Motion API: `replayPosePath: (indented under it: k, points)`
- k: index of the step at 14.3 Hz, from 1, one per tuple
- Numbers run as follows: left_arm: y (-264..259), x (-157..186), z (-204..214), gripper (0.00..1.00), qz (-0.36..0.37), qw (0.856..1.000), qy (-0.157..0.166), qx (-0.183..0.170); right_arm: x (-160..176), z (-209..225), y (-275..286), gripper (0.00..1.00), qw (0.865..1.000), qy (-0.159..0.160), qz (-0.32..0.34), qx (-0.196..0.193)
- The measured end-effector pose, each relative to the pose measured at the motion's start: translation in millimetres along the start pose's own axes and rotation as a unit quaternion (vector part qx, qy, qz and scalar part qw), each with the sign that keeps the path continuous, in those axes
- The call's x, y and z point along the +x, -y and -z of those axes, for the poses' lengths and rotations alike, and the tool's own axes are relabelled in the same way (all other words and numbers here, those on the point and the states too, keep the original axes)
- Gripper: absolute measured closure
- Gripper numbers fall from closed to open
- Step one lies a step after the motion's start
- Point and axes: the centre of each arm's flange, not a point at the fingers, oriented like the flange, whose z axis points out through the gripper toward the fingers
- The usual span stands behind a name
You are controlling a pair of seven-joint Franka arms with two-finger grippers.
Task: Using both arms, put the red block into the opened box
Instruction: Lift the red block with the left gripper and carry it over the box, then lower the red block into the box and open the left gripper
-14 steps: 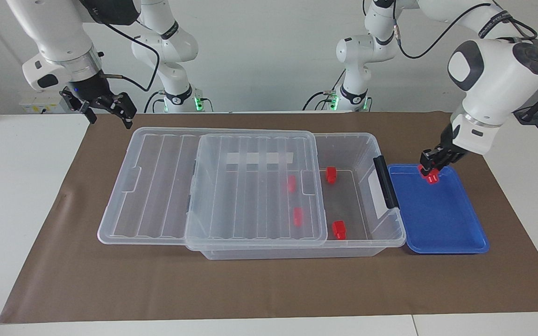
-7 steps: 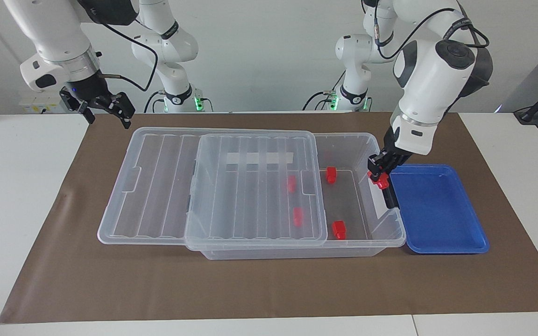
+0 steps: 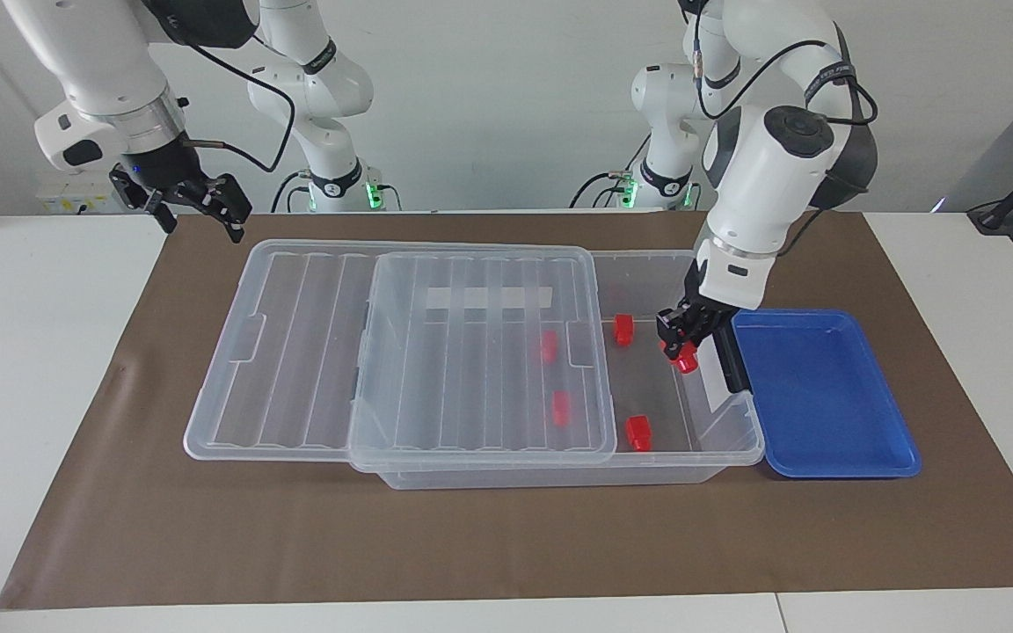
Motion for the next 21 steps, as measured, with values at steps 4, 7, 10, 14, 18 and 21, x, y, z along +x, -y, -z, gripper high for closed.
replayPosePath:
  k: [4, 7, 10, 14, 18, 21]
  points:
    - [-2, 0, -32, 0.66, -0.023, 0.999, -0.012, 0.030, 0, 0, 0, 0.00, 1.000, 0.000, 0.001, 0.000]
    - [-4, 1, -64, 0.66, -0.044, 0.997, -0.018, 0.054, 0, 0, -1, 0.00, 1.000, 0.000, 0.001, 0.000]
    - [-4, -5, -111, 0.66, -0.065, 0.996, -0.022, 0.064, 0, 0, -2, 0.00, 1.000, 0.000, 0.001, 0.000]
    - [11, -10, -148, 0.66, -0.070, 0.995, -0.023, 0.063, 0, 0, -3, 0.00, 1.000, 0.000, 0.001, 0.000]
    - [25, -17, -169, 0.66, -0.089, 0.993, -0.020, 0.077, 0, 0, -3, 0.00, 1.000, 0.000, 0.001, 0.000]
    - [29, -24, -178, 0.66, -0.096, 0.992, -0.018, 0.081, 1, 0, -4, 0.00, 1.000, 0.000, 0.000, 0.000]
